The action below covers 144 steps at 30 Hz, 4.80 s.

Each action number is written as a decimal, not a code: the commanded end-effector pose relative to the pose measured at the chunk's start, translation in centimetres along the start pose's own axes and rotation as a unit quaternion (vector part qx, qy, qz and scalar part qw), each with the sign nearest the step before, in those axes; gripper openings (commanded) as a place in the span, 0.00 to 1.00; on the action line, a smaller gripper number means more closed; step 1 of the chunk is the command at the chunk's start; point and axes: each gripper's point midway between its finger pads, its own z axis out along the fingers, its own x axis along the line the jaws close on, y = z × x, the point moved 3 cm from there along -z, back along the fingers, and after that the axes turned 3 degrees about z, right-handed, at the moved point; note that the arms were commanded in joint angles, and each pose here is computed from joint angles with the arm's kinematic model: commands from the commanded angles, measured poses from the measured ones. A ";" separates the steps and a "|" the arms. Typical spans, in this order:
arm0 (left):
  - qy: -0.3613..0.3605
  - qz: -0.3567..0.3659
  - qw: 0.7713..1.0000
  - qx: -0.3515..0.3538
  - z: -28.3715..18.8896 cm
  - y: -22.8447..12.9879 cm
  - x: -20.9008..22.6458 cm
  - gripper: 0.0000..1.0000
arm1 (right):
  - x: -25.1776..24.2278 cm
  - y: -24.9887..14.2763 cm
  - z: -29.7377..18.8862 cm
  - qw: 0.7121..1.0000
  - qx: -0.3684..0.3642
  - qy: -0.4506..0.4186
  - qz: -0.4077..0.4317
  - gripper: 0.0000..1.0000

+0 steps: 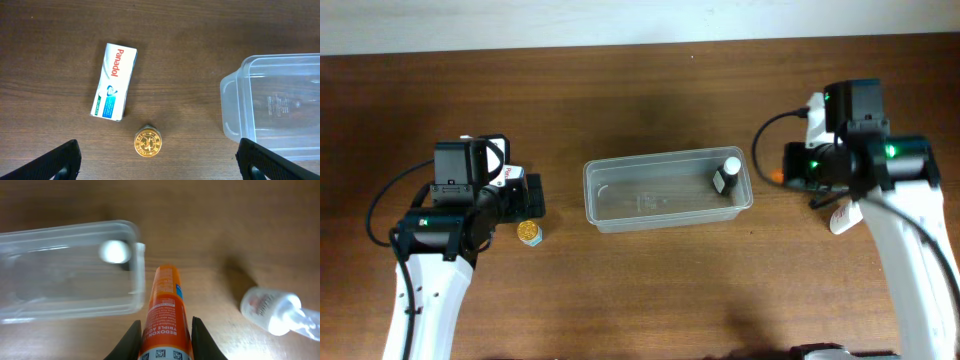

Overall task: Pack container
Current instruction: 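Place the orange tube into the container beside the dark bottle, then move right gripper to the white Calamine bottle and grasp it, then lower the white bottle into the container and open right gripper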

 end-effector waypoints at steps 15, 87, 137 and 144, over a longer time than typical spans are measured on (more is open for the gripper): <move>-0.007 -0.001 1.000 -0.010 -0.5 0.7 -0.3 1.00 | 5.1 -3.2 9.8 0.984 0.160 0.011 -0.074 0.18; -0.007 -0.001 1.000 -0.010 -0.5 0.7 -0.3 1.00 | -16.9 -3.8 9.7 0.937 0.187 -0.127 0.267 0.21; -0.007 -0.001 1.000 -0.010 -0.5 0.7 -0.3 1.00 | 9.9 1.9 14.3 0.984 0.154 -0.014 -0.090 0.17; -0.007 -0.001 1.000 -0.009 -0.5 0.6 -0.3 1.00 | 9.9 1.8 14.4 0.983 0.157 -0.015 -0.090 0.45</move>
